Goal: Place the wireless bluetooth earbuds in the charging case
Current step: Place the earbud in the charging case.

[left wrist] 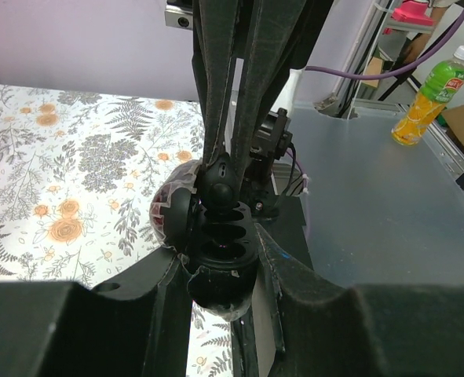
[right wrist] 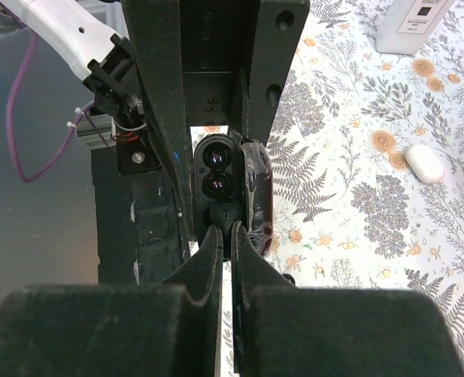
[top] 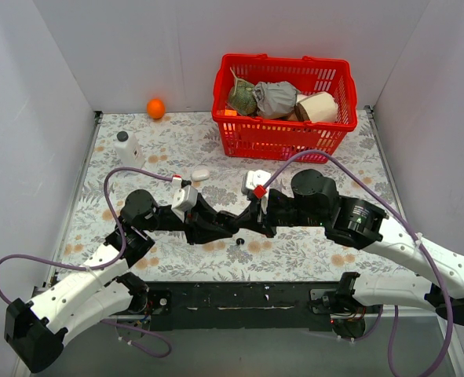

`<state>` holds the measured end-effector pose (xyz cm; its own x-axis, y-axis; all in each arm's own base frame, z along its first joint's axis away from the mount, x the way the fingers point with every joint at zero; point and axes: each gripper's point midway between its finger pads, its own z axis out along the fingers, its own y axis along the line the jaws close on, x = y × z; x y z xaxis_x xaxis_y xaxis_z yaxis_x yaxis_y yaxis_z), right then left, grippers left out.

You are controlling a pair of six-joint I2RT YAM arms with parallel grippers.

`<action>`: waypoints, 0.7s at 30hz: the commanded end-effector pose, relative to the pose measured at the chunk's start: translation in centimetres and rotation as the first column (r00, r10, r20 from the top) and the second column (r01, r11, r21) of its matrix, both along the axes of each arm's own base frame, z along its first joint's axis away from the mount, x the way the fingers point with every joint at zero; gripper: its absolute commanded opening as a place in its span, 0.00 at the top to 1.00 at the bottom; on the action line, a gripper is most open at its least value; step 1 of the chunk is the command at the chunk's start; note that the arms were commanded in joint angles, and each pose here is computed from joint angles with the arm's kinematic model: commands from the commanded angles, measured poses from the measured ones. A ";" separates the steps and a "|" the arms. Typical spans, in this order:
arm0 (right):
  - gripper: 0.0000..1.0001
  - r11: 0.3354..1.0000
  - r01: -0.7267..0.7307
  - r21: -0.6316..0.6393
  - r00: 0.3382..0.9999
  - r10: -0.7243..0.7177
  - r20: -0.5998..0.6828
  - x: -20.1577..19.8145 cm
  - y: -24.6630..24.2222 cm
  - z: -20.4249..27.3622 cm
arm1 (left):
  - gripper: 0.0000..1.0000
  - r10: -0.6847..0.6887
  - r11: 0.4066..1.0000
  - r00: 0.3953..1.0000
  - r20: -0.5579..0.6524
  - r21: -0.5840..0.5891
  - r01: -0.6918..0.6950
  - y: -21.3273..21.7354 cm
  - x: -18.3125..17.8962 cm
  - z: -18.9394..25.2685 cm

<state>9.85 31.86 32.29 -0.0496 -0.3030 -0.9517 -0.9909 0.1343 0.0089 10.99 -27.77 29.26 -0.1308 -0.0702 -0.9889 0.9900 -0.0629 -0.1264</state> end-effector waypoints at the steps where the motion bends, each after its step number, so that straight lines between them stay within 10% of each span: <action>1: 0.99 0.998 0.016 0.055 1.000 -0.018 0.020 0.4 0.4 1.2 | 1.00 0.007 1.000 0.999 0.036 -0.028 -0.006 0.2 -0.2 0.8; 21: 0.99 1.000 0.009 0.029 1.000 -0.009 -0.019 0.1 0.7 0.3 | 1.00 0.080 0.992 0.996 0.043 -0.099 -0.076 0.5 0.6 2.2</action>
